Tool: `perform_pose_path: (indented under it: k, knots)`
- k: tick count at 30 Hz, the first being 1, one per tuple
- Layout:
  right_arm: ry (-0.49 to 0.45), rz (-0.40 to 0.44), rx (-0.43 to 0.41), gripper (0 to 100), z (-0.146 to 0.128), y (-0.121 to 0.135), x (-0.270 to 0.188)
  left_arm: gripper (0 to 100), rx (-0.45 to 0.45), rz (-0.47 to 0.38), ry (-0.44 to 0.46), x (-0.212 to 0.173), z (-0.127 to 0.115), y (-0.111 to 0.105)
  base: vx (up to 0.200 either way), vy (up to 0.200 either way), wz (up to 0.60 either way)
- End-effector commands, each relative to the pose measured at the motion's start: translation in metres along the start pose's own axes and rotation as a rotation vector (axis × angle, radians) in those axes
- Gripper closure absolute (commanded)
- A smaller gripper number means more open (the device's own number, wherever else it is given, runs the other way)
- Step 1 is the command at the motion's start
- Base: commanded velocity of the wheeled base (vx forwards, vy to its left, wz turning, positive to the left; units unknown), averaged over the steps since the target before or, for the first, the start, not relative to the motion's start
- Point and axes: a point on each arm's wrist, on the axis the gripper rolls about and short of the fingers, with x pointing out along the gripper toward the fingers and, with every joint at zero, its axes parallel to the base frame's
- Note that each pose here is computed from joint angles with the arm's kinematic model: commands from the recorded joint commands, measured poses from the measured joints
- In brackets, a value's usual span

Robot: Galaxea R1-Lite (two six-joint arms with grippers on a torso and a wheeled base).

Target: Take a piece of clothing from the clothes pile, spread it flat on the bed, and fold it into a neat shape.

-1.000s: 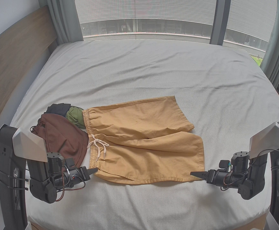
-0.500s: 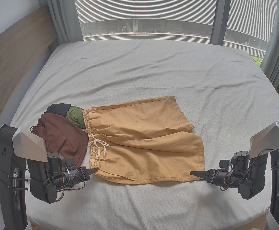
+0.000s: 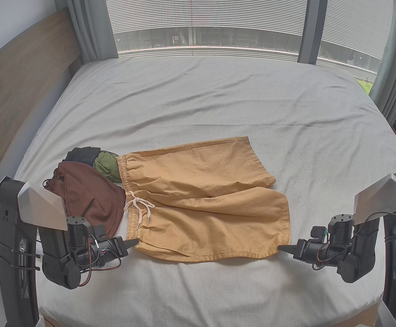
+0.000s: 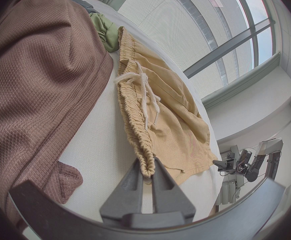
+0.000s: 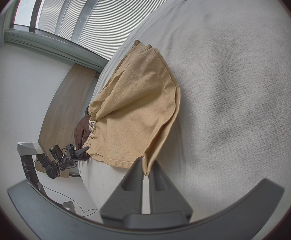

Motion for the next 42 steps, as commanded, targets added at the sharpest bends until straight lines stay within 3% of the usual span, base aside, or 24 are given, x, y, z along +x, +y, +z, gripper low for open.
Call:
perform_pose_path:
  k: [1,7,11,23,42]
  knots:
    - [0.003,-0.002,0.002,100,-0.001,0.000,0.000,100,-0.002,0.003,0.002,0.000,-0.001,0.000,0.000,0.000,0.00]
    - [0.020,-0.008,0.003,100,-0.006,0.009,-0.013,100,-0.013,0.013,0.021,-0.009,-0.004,0.001,0.000,0.000,0.00]
    - [0.018,-0.010,0.000,100,-0.007,0.021,-0.033,100,-0.025,-0.004,0.045,-0.028,-0.005,-0.011,0.000,0.000,0.00]
    - [0.076,-0.076,-0.020,100,-0.024,0.012,-0.053,100,-0.030,0.028,0.124,-0.060,-0.023,-0.022,0.000,0.000,0.00]
    - [0.154,-0.125,-0.049,100,-0.042,0.009,-0.072,100,-0.014,0.019,0.244,-0.077,-0.046,-0.024,0.000,0.000,0.00]
